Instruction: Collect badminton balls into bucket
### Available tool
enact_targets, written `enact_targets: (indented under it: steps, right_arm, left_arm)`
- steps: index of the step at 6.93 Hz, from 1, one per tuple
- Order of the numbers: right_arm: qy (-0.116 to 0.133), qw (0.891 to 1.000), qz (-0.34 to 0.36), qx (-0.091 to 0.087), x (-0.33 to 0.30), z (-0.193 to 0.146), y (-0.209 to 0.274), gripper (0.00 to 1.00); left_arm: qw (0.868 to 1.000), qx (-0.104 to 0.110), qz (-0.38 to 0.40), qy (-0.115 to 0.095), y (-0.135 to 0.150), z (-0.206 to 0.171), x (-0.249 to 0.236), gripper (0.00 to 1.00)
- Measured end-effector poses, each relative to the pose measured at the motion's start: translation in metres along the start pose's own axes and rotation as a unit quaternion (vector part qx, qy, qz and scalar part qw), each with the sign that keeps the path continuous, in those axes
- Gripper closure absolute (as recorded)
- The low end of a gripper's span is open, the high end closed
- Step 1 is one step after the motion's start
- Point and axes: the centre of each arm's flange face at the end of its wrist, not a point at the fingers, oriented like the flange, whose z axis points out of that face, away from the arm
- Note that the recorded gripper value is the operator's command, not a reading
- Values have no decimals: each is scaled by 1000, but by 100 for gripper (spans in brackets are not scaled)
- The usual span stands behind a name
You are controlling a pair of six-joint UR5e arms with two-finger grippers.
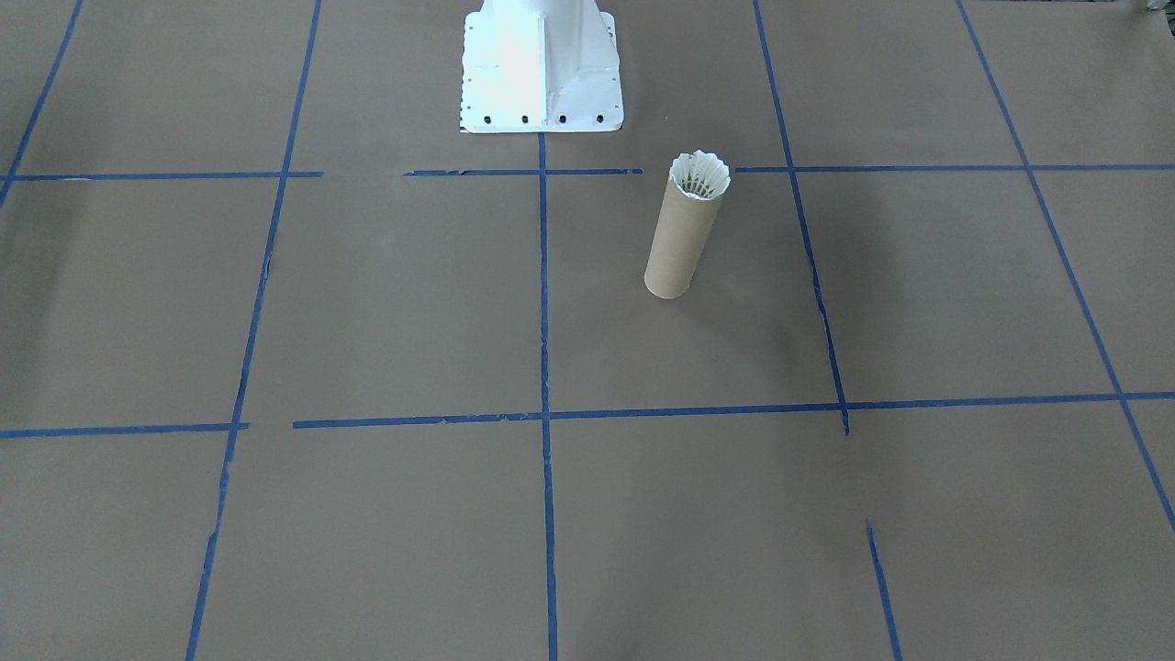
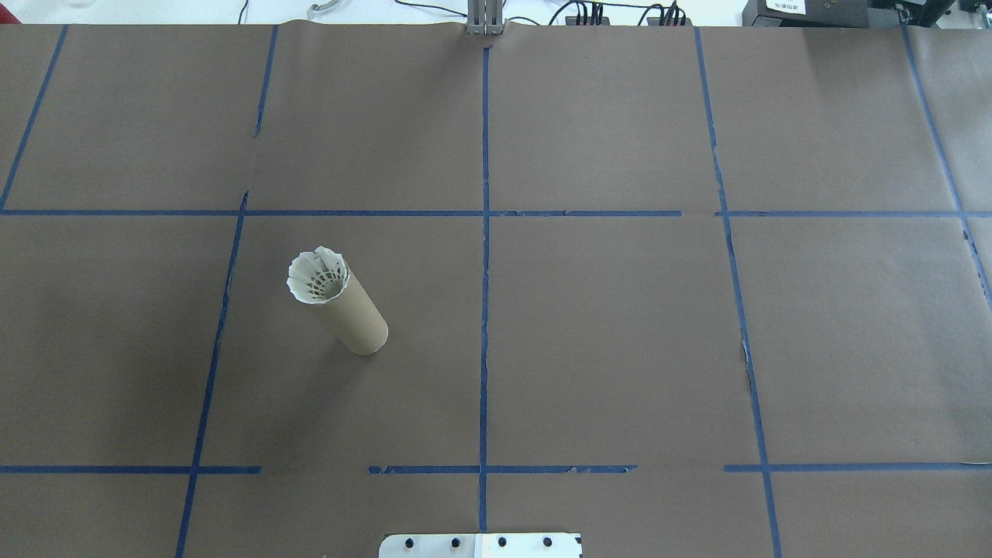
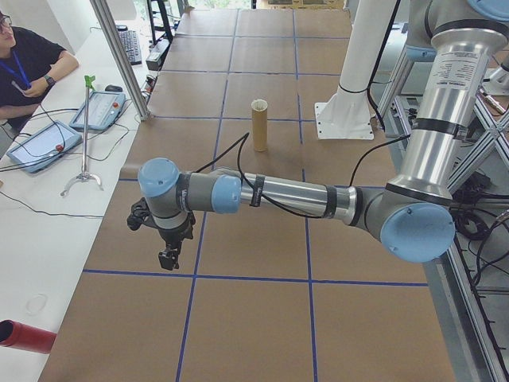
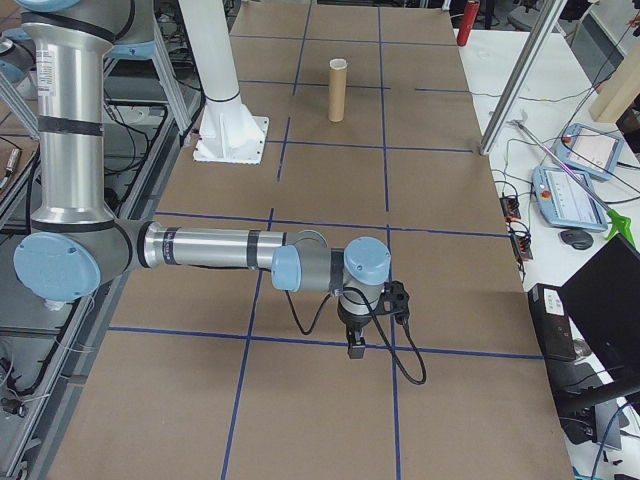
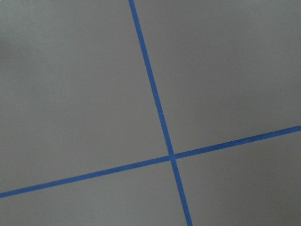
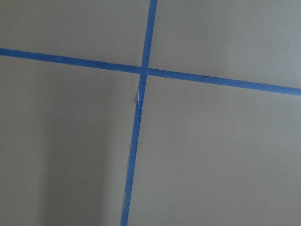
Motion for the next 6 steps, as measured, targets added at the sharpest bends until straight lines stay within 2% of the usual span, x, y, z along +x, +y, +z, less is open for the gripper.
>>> enact_targets:
  steps: [3, 5, 6]
  right_arm:
    - [0, 1000, 0, 0, 0, 0, 0, 0]
    - [0, 1000, 0, 0, 0, 0, 0, 0]
    - [0, 1000, 0, 0, 0, 0, 0, 0]
  left_arm:
    - [999, -24, -39, 14, 27, 31, -20, 0]
    - [997, -22, -49, 60, 33, 36, -16, 0]
    - [996, -19, -50, 73, 36, 37, -13, 0]
